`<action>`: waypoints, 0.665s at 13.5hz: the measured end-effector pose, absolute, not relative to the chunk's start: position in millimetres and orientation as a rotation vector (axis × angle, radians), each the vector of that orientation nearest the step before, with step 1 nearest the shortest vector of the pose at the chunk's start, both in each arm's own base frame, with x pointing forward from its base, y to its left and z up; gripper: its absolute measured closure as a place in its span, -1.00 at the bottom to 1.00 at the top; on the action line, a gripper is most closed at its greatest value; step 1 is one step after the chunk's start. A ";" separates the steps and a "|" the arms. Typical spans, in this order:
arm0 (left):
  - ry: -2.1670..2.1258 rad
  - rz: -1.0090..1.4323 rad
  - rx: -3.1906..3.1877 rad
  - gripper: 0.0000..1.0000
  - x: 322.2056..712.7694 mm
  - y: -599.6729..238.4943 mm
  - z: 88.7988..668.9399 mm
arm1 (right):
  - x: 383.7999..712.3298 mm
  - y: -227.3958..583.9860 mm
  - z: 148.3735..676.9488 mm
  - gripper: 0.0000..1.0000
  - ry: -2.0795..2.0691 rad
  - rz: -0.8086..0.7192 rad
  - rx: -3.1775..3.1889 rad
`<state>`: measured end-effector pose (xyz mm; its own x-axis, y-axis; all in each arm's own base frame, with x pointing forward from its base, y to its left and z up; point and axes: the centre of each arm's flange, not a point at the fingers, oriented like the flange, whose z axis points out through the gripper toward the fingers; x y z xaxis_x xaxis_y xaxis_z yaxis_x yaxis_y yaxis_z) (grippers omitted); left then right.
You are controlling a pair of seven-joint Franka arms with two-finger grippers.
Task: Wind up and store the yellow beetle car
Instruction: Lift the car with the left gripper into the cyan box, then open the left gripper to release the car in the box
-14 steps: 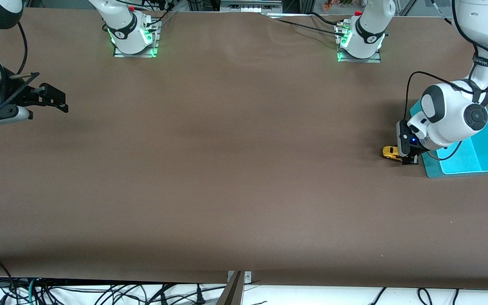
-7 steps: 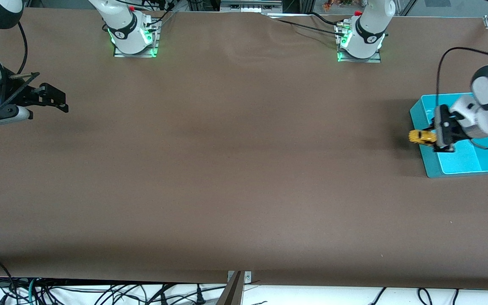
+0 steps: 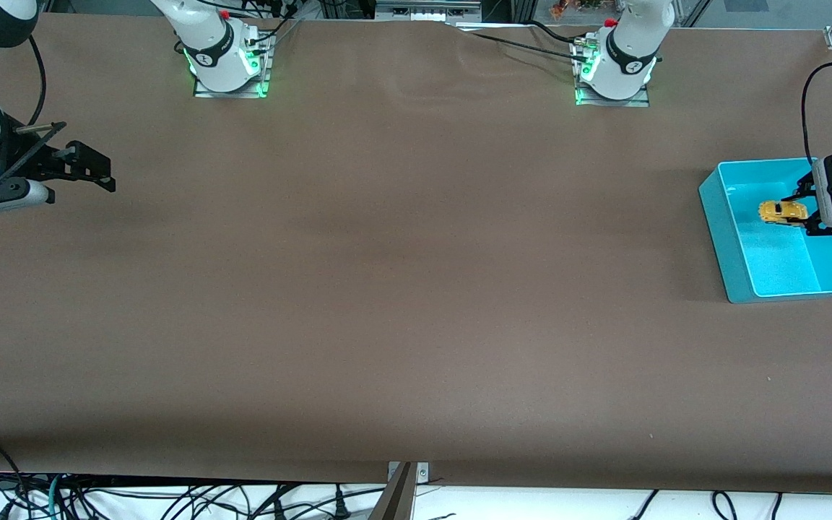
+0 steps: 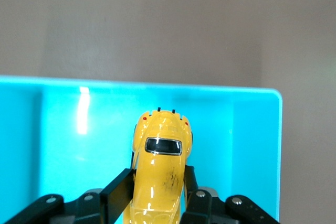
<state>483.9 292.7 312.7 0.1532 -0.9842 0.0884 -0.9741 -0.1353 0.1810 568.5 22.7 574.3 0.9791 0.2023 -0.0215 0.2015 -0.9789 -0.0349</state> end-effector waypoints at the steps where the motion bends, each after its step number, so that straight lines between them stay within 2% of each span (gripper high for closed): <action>1: -1.913 -0.081 2.242 0.11 482.1 299.6 299.2 | 568.5 22.7 574.3 -1.00 -0.316 0.039 -3.093; 5: -1.903 -0.101 2.266 0.11 483.2 311.6 240.6 | 568.5 23.0 574.4 -1.00 -0.316 0.038 -3.093; 9: -1.919 -0.106 2.275 0.11 486.6 311.5 210.9 | 568.5 23.5 574.3 -1.00 -0.318 0.039 -3.092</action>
<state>486.6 311.5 210.9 0.1725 -0.9837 0.0509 -0.9721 -0.1617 0.1697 568.5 23.5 574.3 0.9788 0.2037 -0.0214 0.2029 -0.9786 -0.0350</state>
